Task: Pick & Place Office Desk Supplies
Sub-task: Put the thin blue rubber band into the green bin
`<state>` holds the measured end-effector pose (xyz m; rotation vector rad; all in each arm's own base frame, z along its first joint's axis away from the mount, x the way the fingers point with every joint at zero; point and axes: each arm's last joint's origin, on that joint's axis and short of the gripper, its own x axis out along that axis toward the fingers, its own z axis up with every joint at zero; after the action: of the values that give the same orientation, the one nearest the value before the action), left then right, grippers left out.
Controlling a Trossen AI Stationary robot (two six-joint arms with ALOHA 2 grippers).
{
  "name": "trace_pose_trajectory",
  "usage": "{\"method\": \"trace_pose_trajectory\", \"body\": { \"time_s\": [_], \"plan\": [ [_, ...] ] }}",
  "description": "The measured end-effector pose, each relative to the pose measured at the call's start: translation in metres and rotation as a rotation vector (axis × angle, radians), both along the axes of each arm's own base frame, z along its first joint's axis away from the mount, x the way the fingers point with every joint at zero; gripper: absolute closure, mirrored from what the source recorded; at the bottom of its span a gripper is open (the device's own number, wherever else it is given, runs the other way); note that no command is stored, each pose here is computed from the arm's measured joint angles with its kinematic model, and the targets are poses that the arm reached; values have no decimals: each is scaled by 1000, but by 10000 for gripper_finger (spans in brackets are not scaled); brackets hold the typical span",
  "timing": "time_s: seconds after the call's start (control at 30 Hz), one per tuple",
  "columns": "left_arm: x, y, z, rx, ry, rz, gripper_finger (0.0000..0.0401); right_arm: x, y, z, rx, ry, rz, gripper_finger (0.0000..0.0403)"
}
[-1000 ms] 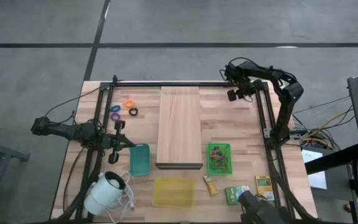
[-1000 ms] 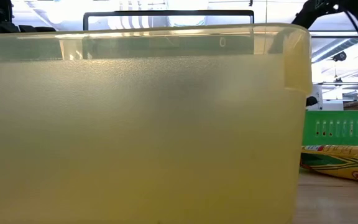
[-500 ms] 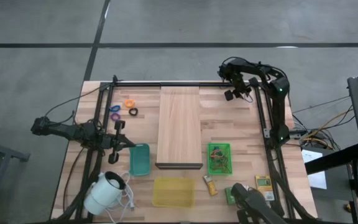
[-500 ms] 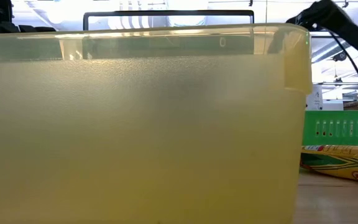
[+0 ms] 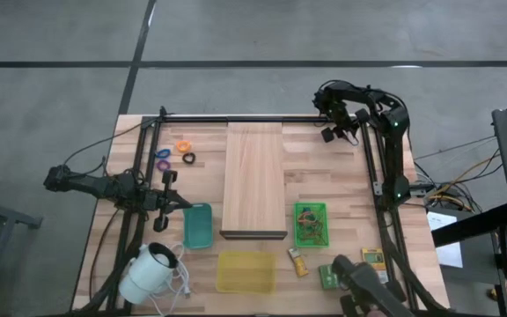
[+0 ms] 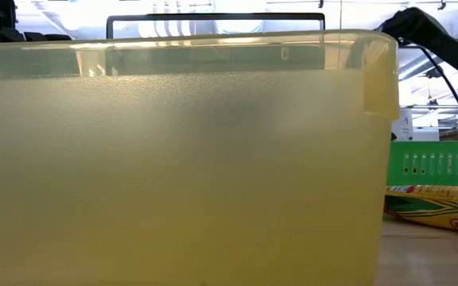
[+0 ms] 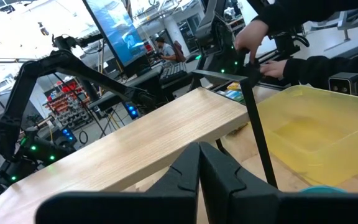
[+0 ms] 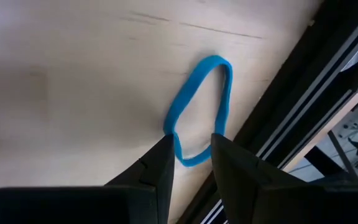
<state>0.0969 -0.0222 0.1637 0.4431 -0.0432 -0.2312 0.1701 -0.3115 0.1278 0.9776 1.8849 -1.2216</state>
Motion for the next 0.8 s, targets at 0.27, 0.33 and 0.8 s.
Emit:
{"method": "trace_pose_trajectory", "body": {
  "time_s": [0.27,0.33,0.8],
  "plan": [
    [0,0,0,0,0,0,389,-1,0,-4,33,-42,-9,311],
    [0,0,0,0,0,0,389,-1,0,-5,36,-44,-9,315],
    [0,0,0,0,0,0,389,1,4,-6,63,-60,-29,325]
  ]
}}
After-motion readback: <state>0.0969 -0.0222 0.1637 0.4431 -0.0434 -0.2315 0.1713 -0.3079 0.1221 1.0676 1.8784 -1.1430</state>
